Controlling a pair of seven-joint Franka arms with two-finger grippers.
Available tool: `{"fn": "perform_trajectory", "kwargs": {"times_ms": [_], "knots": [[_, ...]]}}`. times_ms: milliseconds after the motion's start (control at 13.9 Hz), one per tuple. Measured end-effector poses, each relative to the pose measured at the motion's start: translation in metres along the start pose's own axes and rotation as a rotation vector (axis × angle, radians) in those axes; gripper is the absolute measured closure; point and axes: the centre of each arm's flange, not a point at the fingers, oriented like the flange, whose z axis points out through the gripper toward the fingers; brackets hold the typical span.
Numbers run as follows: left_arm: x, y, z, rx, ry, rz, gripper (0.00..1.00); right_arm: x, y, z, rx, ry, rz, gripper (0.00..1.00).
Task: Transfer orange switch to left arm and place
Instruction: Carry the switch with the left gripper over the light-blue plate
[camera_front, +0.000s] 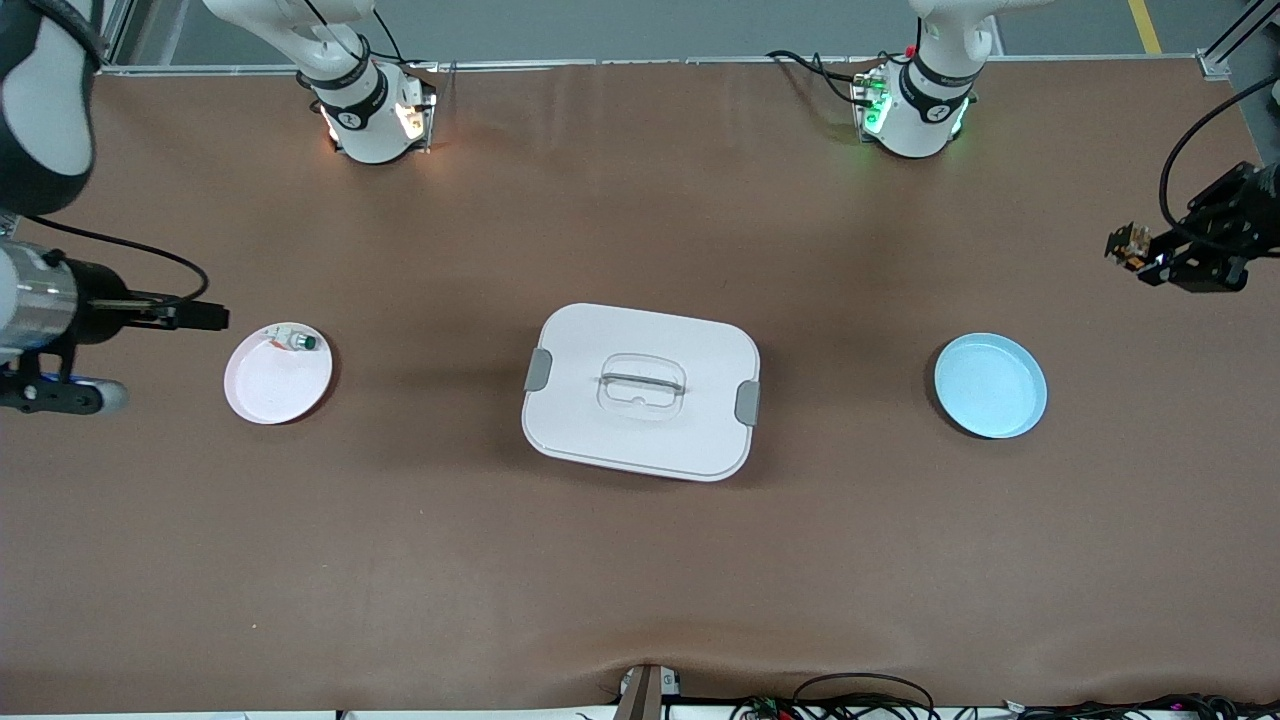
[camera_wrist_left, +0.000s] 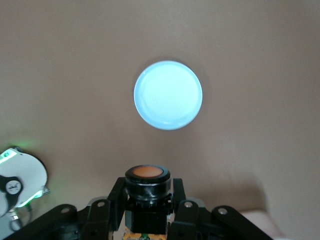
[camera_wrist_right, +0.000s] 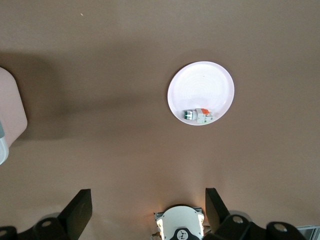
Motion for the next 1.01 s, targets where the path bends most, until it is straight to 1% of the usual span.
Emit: {"fn": "perform_trajectory", "kwargs": {"times_ms": [216, 361, 505, 577, 721, 865, 1010], "knots": [[0.005, 0.008, 0.049, -0.001, 0.022, -0.089, 0.59, 0.002, 0.008, 0.007, 0.0, -0.028, 0.008, 0.0], [0.008, 0.009, 0.076, -0.007, 0.032, -0.134, 0.59, 0.005, 0.005, 0.019, -0.004, -0.057, 0.003, 0.0], [0.009, 0.01, 0.1, 0.018, 0.063, -0.18, 0.59, 0.007, 0.005, 0.027, -0.006, -0.077, -0.018, 0.0], [0.007, 0.013, 0.113, 0.037, 0.083, -0.207, 0.59, 0.007, 0.005, 0.028, -0.006, -0.083, -0.033, 0.0], [0.003, 0.027, 0.142, 0.051, 0.122, -0.256, 0.59, 0.007, 0.005, 0.029, -0.006, -0.083, -0.047, 0.0], [0.004, 0.039, 0.172, 0.042, 0.131, -0.276, 0.59, 0.007, 0.005, 0.029, -0.005, -0.081, -0.048, 0.0], [0.007, 0.042, 0.199, 0.014, 0.133, -0.274, 0.59, 0.008, 0.007, 0.028, -0.004, -0.078, -0.046, 0.0]]}}
